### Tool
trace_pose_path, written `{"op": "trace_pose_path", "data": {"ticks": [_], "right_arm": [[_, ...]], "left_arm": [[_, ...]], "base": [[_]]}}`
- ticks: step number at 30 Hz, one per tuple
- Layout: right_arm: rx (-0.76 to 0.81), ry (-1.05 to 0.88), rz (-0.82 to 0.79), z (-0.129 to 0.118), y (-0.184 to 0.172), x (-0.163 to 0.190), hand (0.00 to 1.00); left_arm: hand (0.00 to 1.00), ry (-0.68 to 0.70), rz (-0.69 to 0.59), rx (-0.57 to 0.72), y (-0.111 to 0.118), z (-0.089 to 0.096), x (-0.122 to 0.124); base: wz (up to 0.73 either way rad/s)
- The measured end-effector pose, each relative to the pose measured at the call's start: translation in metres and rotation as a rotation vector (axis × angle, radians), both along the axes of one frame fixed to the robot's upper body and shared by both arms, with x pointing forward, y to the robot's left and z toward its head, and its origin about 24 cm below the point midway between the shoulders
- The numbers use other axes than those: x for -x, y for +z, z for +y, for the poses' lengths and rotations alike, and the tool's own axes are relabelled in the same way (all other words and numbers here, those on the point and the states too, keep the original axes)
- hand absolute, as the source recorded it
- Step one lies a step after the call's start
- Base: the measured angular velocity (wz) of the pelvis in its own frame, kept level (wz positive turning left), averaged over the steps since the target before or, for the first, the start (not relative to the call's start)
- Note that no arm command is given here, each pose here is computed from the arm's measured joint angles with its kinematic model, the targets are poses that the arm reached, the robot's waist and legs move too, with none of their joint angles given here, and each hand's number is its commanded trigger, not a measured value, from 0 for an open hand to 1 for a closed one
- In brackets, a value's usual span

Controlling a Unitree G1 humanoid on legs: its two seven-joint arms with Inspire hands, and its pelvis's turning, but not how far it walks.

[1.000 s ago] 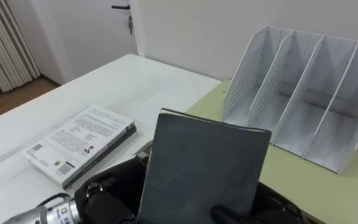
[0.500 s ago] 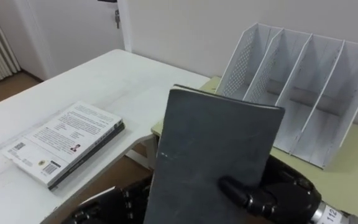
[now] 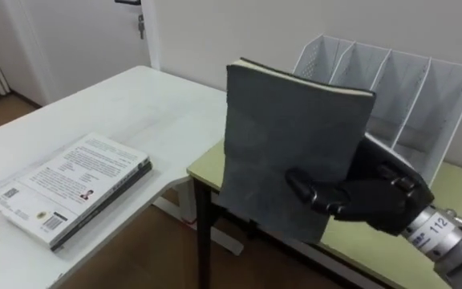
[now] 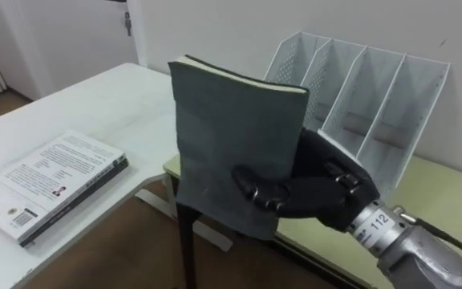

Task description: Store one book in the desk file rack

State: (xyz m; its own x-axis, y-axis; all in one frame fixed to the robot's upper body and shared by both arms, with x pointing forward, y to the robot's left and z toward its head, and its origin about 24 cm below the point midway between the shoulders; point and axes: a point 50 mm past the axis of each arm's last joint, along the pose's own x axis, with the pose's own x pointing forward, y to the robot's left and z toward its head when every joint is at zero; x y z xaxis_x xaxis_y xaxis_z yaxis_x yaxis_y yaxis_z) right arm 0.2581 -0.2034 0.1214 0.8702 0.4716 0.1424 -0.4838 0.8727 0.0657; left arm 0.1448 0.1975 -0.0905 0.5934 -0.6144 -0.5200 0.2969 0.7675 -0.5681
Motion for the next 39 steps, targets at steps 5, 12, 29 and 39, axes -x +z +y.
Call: {"op": "trace_pose_path", "data": {"ticks": [5,12,29,39], "right_arm": [[0.085,-0.198,-0.133,-0.002,0.025,-0.013,1.0],[0.146,-0.546,-0.32,-0.016,0.058,-0.019,1.0],[-0.02,-1.206,-0.357,-0.055,0.077,-0.044,1.0],[-0.099,-1.454,-0.291,-0.081,0.076,-0.048,1.0]], "left_arm": [[0.0,0.116,0.112,-0.077,-0.024,0.003,0.018],[0.0,0.231,0.224,-0.234,-0.046,0.015,0.047],[0.0,0.356,0.465,-0.466,-0.07,0.028,0.102],[0.0,0.404,0.497,-0.486,-0.071,0.03,0.108]], "base": [[-0.11],[0.06],[0.09],[0.07]]}}
